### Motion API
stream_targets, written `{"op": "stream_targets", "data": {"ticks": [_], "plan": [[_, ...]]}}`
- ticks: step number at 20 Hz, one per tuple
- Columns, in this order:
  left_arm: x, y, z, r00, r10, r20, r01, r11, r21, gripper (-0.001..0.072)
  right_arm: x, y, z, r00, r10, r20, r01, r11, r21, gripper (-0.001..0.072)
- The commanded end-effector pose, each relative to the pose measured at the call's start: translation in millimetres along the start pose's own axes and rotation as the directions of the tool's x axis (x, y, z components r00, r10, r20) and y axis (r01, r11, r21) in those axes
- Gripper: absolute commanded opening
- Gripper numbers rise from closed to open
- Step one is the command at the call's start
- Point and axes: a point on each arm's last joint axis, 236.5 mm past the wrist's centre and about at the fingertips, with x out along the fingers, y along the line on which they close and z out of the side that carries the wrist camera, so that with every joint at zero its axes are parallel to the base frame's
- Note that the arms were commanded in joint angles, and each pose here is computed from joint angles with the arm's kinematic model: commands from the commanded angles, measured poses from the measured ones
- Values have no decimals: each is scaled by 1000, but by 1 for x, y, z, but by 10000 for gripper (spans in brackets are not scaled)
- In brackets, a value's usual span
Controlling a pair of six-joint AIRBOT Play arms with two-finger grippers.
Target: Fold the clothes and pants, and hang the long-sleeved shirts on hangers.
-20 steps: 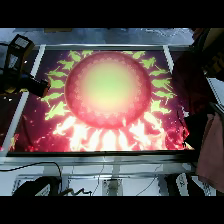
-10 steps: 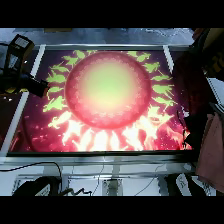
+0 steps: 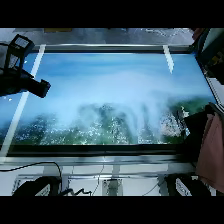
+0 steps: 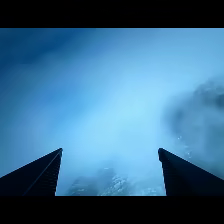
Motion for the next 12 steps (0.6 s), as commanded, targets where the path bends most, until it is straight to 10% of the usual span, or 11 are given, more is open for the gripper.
{"op": "stream_targets", "data": {"ticks": [1, 12], "plan": [[0, 1, 0, 1000, 1, 1, -1, 1000, 0, 681, 34, 16, -22, 994, -12, -109, -6, 986, -165, 20], [0, 0, 0, 1000, 1, 1, -1, 1000, 0, 681, 91, 60, -38, 982, 9, -190, -73, 940, -332, 21]]}}
